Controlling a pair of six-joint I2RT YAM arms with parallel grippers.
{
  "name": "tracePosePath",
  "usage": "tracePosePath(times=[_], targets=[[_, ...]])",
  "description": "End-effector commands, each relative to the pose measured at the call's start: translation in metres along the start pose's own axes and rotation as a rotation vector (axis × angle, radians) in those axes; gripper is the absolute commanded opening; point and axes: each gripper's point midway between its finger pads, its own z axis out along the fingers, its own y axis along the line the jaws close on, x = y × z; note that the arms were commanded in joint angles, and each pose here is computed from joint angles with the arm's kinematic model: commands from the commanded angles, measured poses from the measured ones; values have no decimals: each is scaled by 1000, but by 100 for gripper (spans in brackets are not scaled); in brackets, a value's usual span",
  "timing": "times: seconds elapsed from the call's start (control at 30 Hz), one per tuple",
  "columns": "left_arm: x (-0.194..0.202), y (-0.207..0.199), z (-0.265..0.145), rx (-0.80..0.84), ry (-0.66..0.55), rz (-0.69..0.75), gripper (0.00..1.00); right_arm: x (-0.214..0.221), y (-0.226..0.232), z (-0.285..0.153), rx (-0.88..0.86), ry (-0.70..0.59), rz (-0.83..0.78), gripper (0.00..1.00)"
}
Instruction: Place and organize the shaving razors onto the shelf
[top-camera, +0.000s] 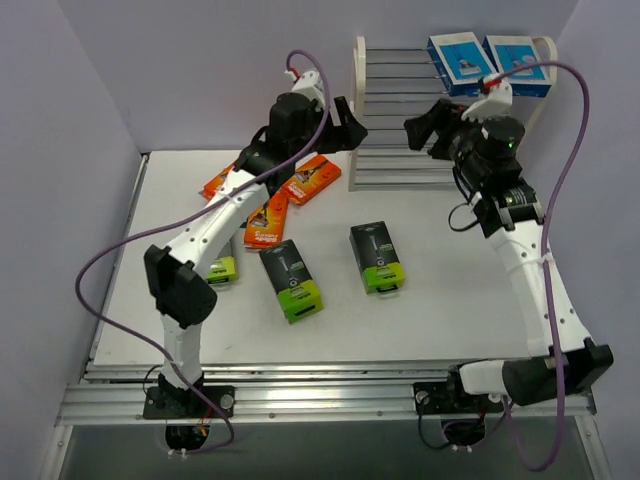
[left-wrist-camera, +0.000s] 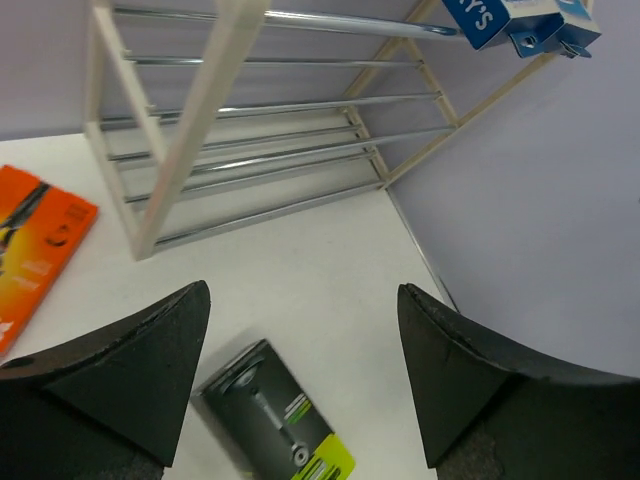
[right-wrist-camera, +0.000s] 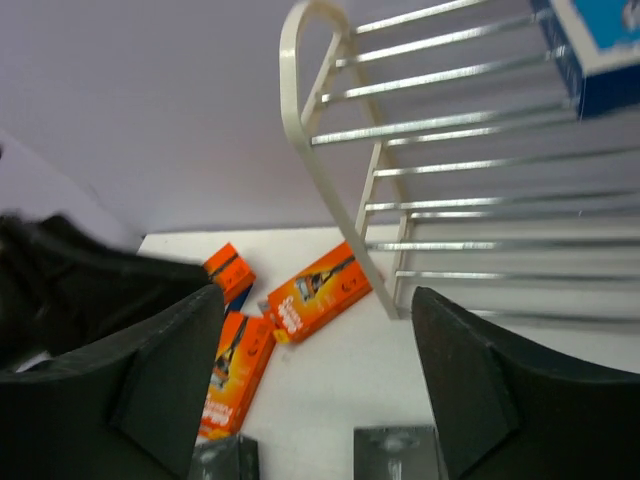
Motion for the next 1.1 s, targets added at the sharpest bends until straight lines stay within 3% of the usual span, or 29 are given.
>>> tracePosePath(times=[0.0,0.03,0.1,0.37,0.53,0.63,1.07], targets=[[-43,16,-54,-45,-90,77,85,-34,-4,33,60,-46,-88,74],[-21,36,-55,-82,-41,82,85,-56,3,37,52,-94,-90,76],[-31,45,-78,-103,-70,94,86,-56,-1,62,67,-93,-88,80],[-6,102,-147,-224,-22,152,92,-75,-4,123,88,-113,-99,91],[41,138,-165,-293,57,172,94,-99,2,139,77,-190,-77,100],[63,149,-167,-305,90,172,96,-101,7,154,53,-209,-39,100],[96,116,-158,-274,191,296,100,-88,2,200,80,-277,53,100]])
